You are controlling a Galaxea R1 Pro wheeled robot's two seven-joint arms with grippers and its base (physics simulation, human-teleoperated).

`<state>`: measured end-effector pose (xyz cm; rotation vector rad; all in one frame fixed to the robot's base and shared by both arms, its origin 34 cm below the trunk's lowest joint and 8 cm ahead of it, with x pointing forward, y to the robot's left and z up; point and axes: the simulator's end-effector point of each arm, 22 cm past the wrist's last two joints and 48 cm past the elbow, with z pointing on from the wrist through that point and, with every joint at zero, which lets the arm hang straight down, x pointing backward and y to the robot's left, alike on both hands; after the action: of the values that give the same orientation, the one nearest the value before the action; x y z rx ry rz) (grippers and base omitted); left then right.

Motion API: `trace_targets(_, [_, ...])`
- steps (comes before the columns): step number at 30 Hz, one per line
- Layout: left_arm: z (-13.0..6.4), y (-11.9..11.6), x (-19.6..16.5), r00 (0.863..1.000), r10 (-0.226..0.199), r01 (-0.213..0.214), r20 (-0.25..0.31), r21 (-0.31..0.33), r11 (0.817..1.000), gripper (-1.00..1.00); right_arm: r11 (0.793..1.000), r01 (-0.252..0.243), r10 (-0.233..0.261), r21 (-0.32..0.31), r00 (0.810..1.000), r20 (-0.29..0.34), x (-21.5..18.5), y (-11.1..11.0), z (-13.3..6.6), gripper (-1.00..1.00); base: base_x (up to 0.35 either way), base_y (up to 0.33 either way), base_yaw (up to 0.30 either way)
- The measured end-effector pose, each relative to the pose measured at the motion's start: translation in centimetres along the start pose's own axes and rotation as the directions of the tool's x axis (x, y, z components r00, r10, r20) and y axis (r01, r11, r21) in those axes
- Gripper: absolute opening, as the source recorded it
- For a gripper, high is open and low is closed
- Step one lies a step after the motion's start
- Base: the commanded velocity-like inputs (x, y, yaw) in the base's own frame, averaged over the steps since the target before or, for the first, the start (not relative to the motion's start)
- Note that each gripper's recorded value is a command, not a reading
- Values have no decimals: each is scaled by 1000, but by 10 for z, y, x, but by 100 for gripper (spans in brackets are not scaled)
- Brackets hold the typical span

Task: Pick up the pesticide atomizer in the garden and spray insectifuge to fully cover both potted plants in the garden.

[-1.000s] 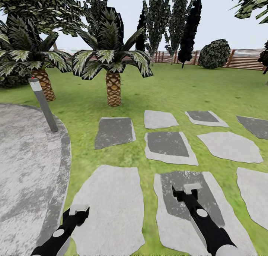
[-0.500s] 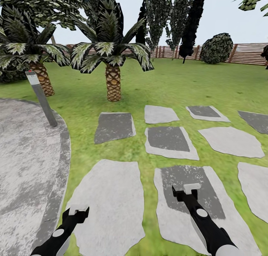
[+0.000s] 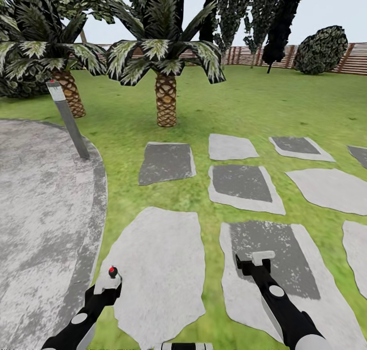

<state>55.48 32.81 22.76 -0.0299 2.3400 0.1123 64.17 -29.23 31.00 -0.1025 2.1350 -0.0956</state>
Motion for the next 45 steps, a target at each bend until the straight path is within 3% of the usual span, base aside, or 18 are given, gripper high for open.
trace_targets(11, [4, -1, 6, 999, 1, -1, 38, 1, 1000, 100, 1000, 2, -2, -5, 999, -37, 22, 3, 5, 100, 0, 0, 6])
trace_targets(35, [17, -3, 81, 996, 13, -13, -91, 2, 1000, 100, 1000, 4, -7, -19, 985, -171, 104, 12, 16, 100, 0, 0, 0])
trace_targets(45, [18, -3, 88, 994, 15, -15, -104, 2, 1000, 100, 1000, 4, -8, -21, 983, -185, 112, 13, 16, 100, 6, 0, 0])
